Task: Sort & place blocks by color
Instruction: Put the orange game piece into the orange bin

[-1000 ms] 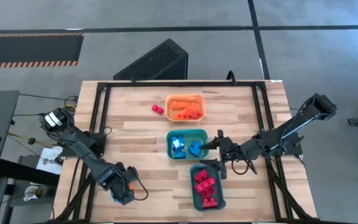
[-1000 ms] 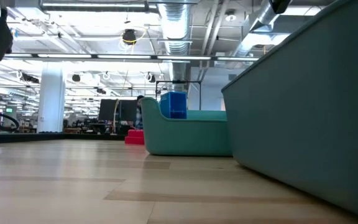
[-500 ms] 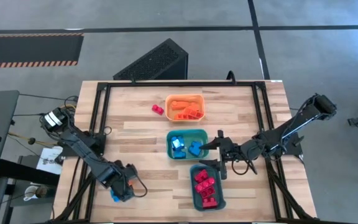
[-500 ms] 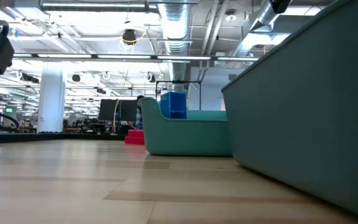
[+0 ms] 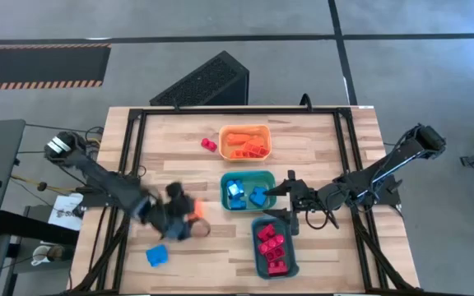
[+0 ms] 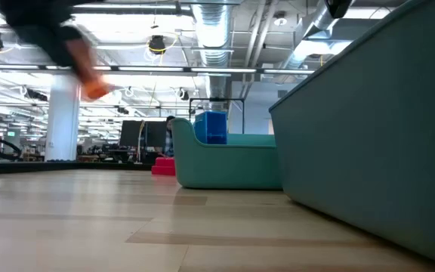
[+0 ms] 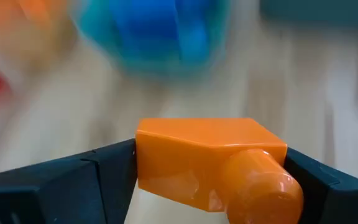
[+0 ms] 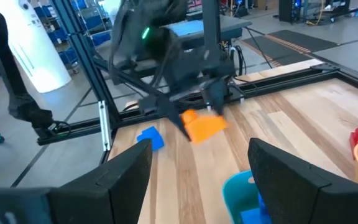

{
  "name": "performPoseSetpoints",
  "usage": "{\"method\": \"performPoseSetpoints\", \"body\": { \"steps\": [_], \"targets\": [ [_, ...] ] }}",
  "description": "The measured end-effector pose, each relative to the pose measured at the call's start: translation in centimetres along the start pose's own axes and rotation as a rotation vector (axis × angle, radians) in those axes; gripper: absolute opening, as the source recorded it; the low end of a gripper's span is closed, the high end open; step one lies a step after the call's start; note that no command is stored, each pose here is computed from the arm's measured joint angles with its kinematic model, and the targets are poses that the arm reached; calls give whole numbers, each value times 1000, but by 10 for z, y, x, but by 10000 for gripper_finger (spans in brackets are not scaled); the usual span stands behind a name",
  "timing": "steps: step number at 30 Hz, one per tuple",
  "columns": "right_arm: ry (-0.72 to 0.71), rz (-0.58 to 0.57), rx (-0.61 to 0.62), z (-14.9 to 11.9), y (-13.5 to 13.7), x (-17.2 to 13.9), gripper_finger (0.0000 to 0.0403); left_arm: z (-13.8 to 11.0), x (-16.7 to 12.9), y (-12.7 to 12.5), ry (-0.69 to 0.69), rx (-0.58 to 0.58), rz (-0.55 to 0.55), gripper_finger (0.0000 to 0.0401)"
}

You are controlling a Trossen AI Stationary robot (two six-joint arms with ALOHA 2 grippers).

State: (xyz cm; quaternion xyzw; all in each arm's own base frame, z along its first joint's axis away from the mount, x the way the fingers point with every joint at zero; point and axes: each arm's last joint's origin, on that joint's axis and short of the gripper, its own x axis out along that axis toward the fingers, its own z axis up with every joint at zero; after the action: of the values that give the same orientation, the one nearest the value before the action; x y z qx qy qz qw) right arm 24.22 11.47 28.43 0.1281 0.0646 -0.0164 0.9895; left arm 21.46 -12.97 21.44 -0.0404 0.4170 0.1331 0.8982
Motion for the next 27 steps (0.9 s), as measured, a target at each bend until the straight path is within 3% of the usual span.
{"method": "performPoseSetpoints", "body": {
  "steps": [6, 11, 18, 27],
  "targets": [
    [-5, -10, -15, 1, -3, 1, 286, 58, 8, 49, -377, 49, -80, 266],
    [-2, -9, -41, 1, -3, 2, 286, 95, 33, 114, -508, -9, -62, 266],
    [-3, -9, -49, 1, -3, 2, 286, 110, 83, 186, -478, -123, -75, 266],
    [20, -12, -61, -2, -4, 2, 286, 121, 131, 220, -311, -221, -30, 273]
  ]
}}
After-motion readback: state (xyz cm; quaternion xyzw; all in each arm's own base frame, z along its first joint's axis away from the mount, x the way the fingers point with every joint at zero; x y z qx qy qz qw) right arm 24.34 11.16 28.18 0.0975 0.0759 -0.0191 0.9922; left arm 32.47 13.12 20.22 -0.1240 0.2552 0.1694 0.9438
